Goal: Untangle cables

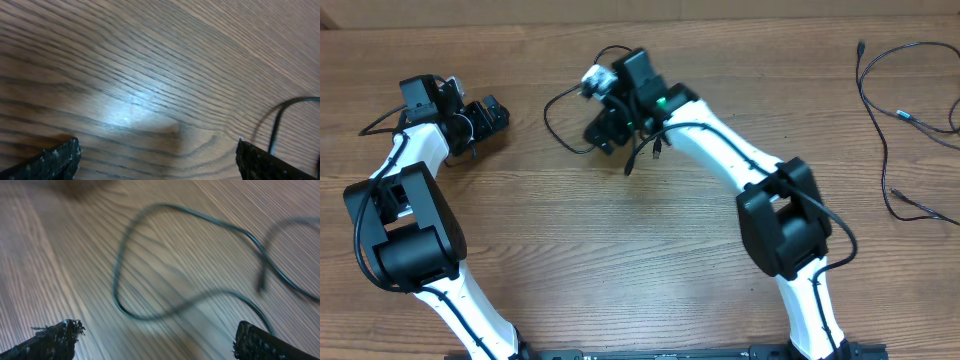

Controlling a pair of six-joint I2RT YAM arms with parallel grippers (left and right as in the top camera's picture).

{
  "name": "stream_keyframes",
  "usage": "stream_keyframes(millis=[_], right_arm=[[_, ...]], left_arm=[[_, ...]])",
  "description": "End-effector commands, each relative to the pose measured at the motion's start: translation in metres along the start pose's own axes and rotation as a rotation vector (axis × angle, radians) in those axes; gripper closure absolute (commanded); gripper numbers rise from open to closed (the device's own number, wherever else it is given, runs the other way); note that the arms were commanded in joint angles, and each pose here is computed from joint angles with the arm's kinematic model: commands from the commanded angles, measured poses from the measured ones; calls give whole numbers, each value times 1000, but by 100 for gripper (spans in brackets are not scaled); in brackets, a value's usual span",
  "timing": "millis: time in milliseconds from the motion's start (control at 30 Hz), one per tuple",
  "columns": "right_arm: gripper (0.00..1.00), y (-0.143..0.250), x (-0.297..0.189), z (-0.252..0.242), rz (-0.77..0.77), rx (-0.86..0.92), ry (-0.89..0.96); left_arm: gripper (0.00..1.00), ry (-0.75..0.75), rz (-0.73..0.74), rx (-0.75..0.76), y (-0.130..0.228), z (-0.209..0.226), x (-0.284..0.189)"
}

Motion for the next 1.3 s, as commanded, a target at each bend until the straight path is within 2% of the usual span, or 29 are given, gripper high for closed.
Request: stream_keyframes(millis=[0,333,833,1033,1233,1267], right_arm=[[0,3,29,19,3,-52,-34],[4,-10,65,41,-89,-126,-25],[16,19,103,48,-56,-89,-70],[30,30,114,51,-31,-82,-83],[66,33,116,52,-26,-80,-85],[69,33,116,52,-26,-80,-85]], left_arm=[[1,-60,-16,28,0,2,1],[0,-60,-17,28,0,2,1],[1,-60,-17,28,0,2,1],[0,-60,-17,28,0,2,1],[0,-60,-17,28,0,2,1],[0,-60,-17,28,0,2,1]])
Point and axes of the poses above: each gripper's point midway between its finger pads, its own x axis out along the fingers, its own z axis along the line the jaws close on, y = z × x, the point moved 8 cm from there along -x, back along the fingers, and after that the axes turned 13 degrees about -x, right-handed, at the moved point
